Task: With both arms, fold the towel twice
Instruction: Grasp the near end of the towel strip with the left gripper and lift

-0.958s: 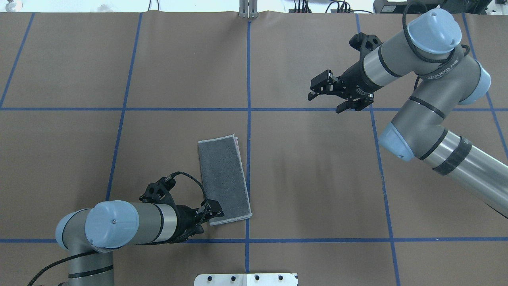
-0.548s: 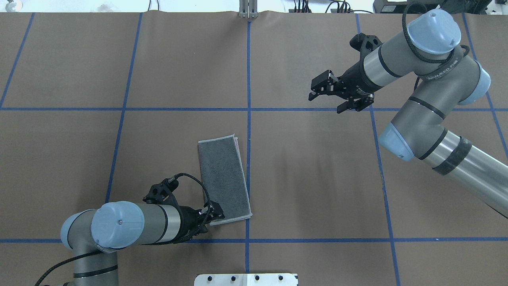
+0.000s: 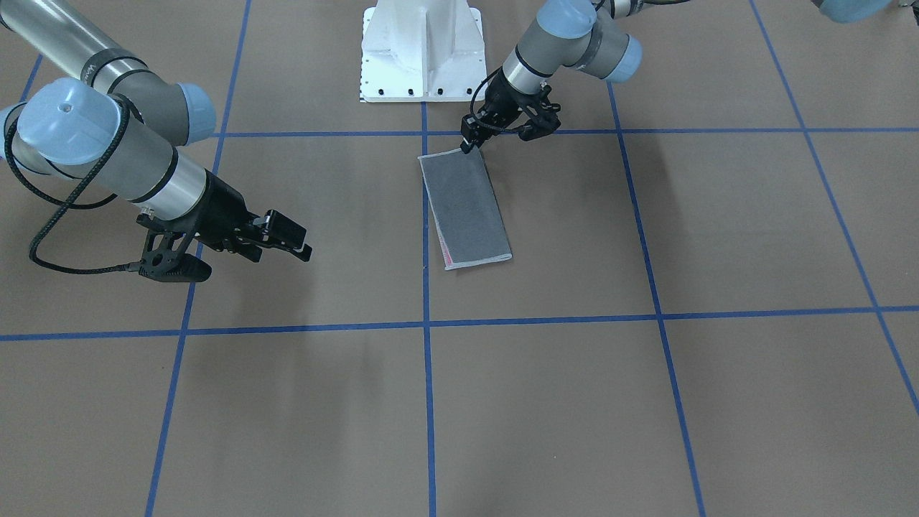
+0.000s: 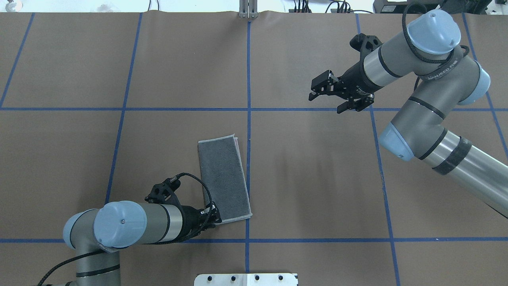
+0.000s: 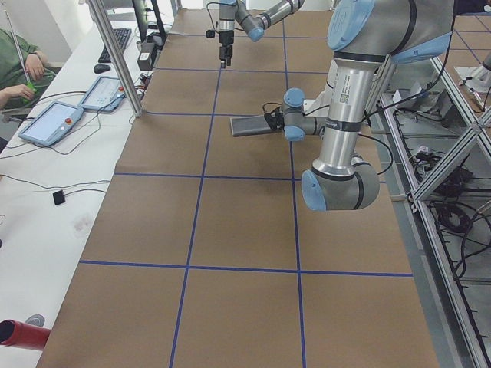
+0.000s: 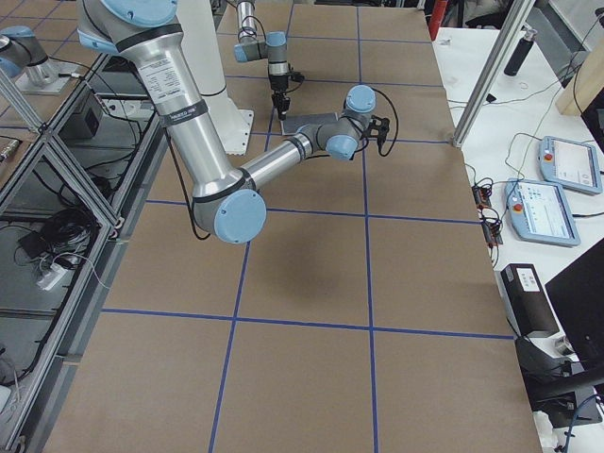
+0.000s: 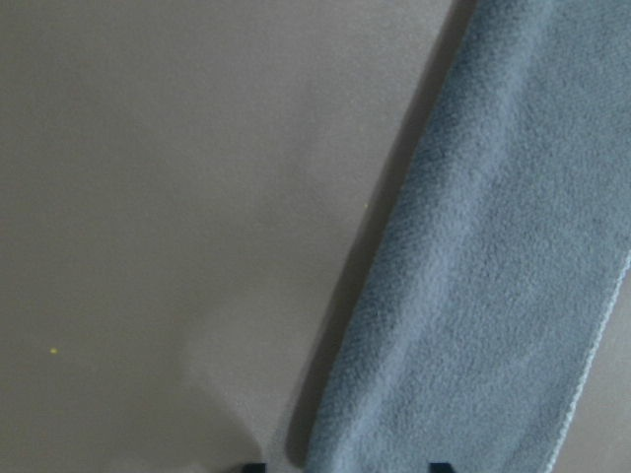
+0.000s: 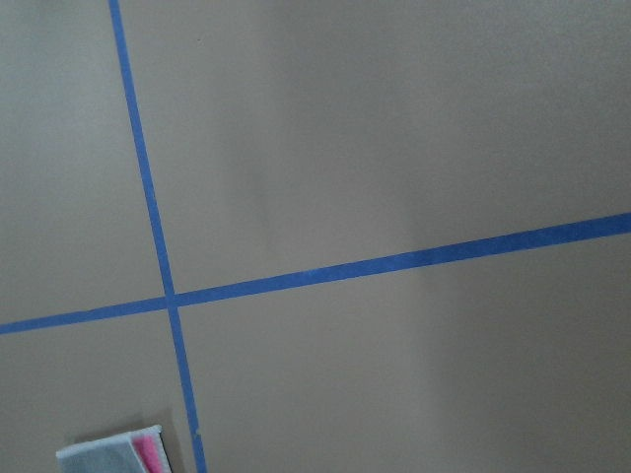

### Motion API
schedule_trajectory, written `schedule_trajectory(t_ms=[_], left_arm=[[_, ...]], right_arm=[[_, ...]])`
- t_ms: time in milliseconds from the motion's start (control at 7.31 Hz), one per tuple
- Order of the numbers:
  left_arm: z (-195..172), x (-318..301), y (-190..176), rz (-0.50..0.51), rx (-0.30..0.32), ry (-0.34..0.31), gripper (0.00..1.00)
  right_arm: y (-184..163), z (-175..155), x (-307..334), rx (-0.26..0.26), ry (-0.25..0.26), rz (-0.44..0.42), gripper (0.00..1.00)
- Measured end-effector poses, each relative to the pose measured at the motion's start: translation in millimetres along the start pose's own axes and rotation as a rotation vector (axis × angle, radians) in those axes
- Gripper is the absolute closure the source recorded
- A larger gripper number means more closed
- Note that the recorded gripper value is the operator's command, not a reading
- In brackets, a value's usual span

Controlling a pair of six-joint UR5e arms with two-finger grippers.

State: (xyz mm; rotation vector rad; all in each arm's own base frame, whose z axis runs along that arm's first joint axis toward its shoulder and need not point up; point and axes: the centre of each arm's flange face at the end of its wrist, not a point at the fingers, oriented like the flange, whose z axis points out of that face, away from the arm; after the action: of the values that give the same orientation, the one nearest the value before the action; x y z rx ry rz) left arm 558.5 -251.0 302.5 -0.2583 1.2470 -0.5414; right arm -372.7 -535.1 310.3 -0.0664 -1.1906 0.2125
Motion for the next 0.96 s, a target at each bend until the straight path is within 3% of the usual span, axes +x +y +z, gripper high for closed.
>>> schedule_trajectory(t_ms=[411,958], left_arm=[[-1.1,4.8,2.5,-0.008,-0.004,0.008,1.00],[-16.7,47.7,-9.0,-0.021,0.011,0.083,1.00]], right_arm=[[-0.1,0.5,1.3,0.000,0.002,0.001,0.01],[0.0,1.4,1.9,0.000,0.003,0.004,0.01]])
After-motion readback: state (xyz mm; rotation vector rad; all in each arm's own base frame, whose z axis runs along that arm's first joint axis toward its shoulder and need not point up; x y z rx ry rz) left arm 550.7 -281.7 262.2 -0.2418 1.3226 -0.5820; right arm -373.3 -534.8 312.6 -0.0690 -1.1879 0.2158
